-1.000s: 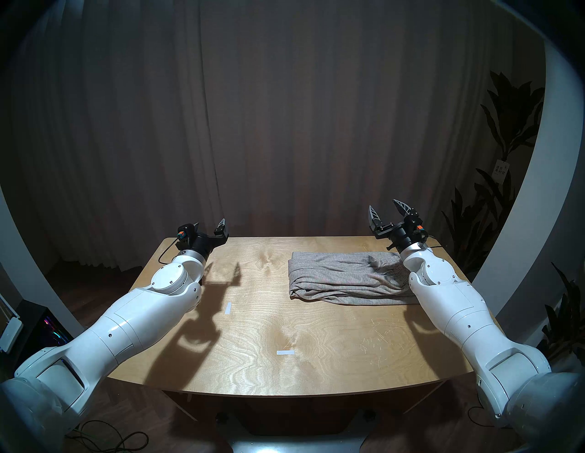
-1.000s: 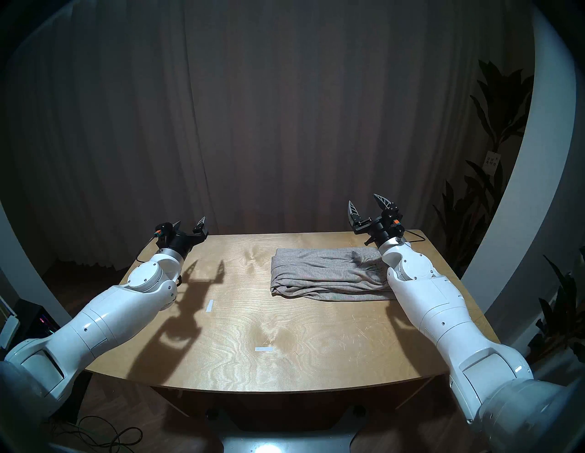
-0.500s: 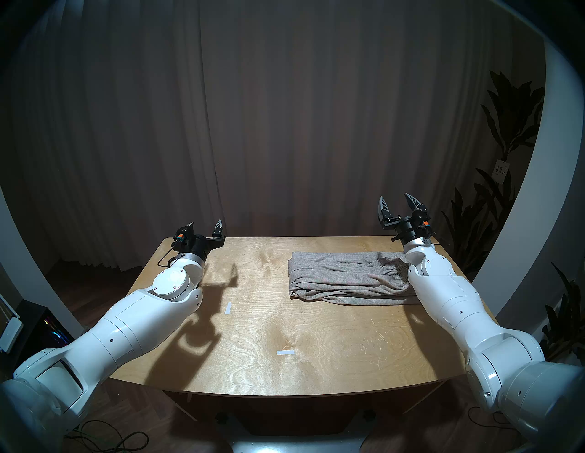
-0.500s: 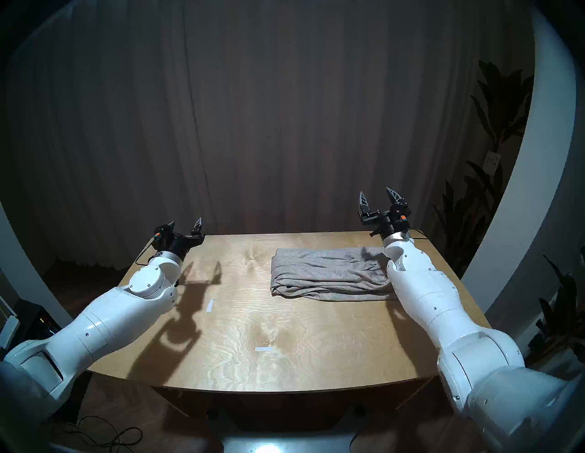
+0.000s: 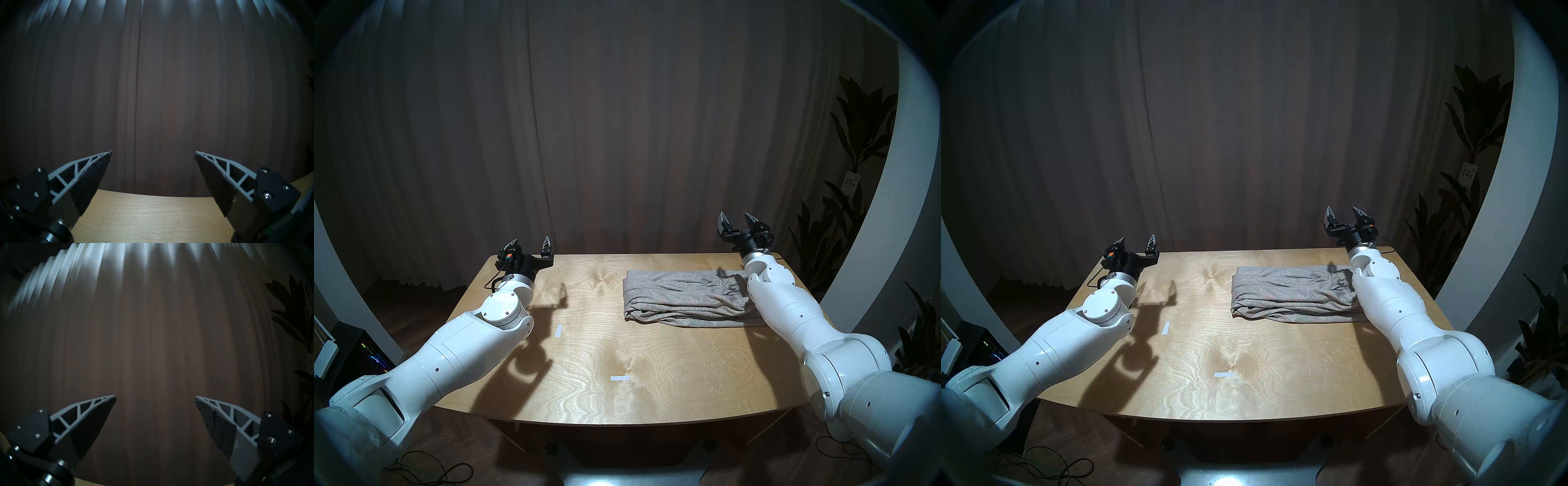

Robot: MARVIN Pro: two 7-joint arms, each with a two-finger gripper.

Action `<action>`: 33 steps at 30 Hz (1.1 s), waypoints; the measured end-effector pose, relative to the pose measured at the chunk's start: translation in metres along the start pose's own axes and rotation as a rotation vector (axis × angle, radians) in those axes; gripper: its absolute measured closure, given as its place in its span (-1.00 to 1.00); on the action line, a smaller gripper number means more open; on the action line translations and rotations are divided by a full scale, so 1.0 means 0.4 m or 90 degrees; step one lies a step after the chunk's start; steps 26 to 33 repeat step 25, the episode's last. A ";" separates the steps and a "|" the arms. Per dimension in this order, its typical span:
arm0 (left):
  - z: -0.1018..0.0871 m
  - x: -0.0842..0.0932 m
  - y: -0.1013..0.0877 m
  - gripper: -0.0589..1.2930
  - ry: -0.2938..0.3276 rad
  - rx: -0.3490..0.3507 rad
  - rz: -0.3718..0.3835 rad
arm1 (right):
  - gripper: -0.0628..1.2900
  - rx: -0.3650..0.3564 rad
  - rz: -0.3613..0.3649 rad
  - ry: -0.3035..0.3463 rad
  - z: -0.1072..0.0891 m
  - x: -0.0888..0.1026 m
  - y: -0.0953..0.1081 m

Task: Fold the pants in half lengthwise, then in half again, and set them down flat

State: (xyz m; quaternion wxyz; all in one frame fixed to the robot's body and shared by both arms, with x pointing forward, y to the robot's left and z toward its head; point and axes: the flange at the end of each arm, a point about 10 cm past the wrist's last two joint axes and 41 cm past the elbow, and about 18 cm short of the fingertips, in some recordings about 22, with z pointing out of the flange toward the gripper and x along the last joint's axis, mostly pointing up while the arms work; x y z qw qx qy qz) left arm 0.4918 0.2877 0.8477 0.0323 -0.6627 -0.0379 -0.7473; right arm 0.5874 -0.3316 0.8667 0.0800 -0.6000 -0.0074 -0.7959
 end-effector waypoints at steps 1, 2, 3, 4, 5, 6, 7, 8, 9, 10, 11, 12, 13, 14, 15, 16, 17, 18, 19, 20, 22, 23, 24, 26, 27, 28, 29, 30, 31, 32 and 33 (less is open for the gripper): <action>0.000 0.000 0.000 -0.91 0.001 0.001 0.001 | -0.93 0.003 0.004 -0.001 0.002 0.002 0.000; 0.000 0.000 0.000 -0.91 0.002 0.002 0.003 | -0.93 0.008 0.009 0.000 0.006 0.005 -0.001; 0.000 0.000 0.000 -0.91 0.004 0.003 0.004 | -0.93 0.014 0.011 0.001 0.009 0.009 -0.002; -0.001 0.000 0.001 -0.91 0.006 0.004 0.006 | -0.93 0.022 0.012 0.004 0.012 0.013 -0.005; -0.001 0.000 0.001 -0.91 0.006 0.004 0.006 | -0.93 0.026 0.011 0.006 0.014 0.015 -0.007; -0.001 0.000 0.002 -0.91 0.008 0.005 0.008 | -0.93 0.032 0.012 0.013 0.016 0.019 -0.011; -0.001 -0.001 0.003 -0.91 0.009 0.006 0.008 | -0.93 0.035 0.012 0.018 0.017 0.021 -0.013; -0.001 -0.001 0.003 -0.91 0.011 0.007 0.009 | -0.93 0.038 0.012 0.023 0.018 0.024 -0.015; -0.001 -0.001 0.004 -0.91 0.012 0.007 0.010 | -0.93 0.041 0.012 0.027 0.019 0.025 -0.017; -0.001 -0.002 0.005 -0.91 0.013 0.008 0.010 | -0.93 0.044 0.013 0.031 0.020 0.027 -0.018; -0.002 -0.002 0.006 -0.91 0.014 0.009 0.011 | -0.93 0.046 0.014 0.035 0.020 0.027 -0.020; -0.002 -0.002 0.007 -0.91 0.015 0.009 0.011 | -0.93 0.048 0.014 0.038 0.020 0.028 -0.021; -0.002 -0.002 0.007 -0.91 0.016 0.009 0.011 | -0.93 0.049 0.014 0.039 0.020 0.028 -0.021; -0.002 -0.002 0.008 -0.91 0.016 0.009 0.012 | -0.93 0.051 0.015 0.041 0.020 0.027 -0.022; -0.002 -0.003 0.009 -0.91 0.017 0.010 0.012 | -0.93 0.052 0.015 0.043 0.020 0.027 -0.022; -0.002 -0.003 0.009 -0.91 0.018 0.010 0.012 | -0.93 0.053 0.015 0.045 0.020 0.027 -0.022; -0.002 -0.003 0.009 -0.91 0.018 0.010 0.012 | -0.93 0.053 0.016 0.046 0.020 0.027 -0.022; -0.002 -0.003 0.010 -0.91 0.019 0.011 0.013 | -0.93 0.054 0.016 0.047 0.019 0.026 -0.022; -0.002 -0.003 0.010 -0.91 0.019 0.011 0.013 | -0.93 0.055 0.016 0.048 0.019 0.025 -0.022; -0.002 -0.003 0.010 -0.91 0.020 0.011 0.013 | -0.93 0.055 0.017 0.049 0.019 0.025 -0.022; -0.002 -0.003 0.011 -0.91 0.020 0.011 0.013 | -0.93 0.056 0.017 0.050 0.019 0.024 -0.022; -0.002 -0.004 0.011 -0.91 0.021 0.011 0.013 | -0.93 0.057 0.017 0.051 0.018 0.023 -0.022; -0.002 -0.004 0.012 -0.91 0.021 0.011 0.013 | -0.93 0.058 0.017 0.052 0.019 0.023 -0.022; -0.002 -0.004 0.012 -0.91 0.021 0.011 0.014 | -0.93 0.058 0.018 0.052 0.019 0.023 -0.022; -0.002 -0.004 0.012 -0.91 0.021 0.011 0.014 | -0.93 0.058 0.018 0.052 0.019 0.023 -0.022; -0.002 -0.004 0.012 -0.91 0.021 0.011 0.014 | -0.93 0.058 0.018 0.052 0.019 0.023 -0.022; -0.002 -0.004 0.012 -0.91 0.021 0.011 0.014 | -0.93 0.058 0.018 0.052 0.019 0.023 -0.022; -0.002 -0.004 0.012 -0.91 0.021 0.011 0.014 | -0.93 0.058 0.018 0.052 0.019 0.023 -0.022; -0.002 -0.004 0.012 -0.91 0.021 0.011 0.014 | -0.93 0.058 0.018 0.052 0.019 0.023 -0.022; -0.002 -0.004 0.012 -0.91 0.021 0.011 0.014 | -0.93 0.058 0.018 0.052 0.019 0.023 -0.022; -0.002 -0.004 0.012 -0.91 0.021 0.011 0.014 | -0.93 0.058 0.018 0.052 0.019 0.023 -0.022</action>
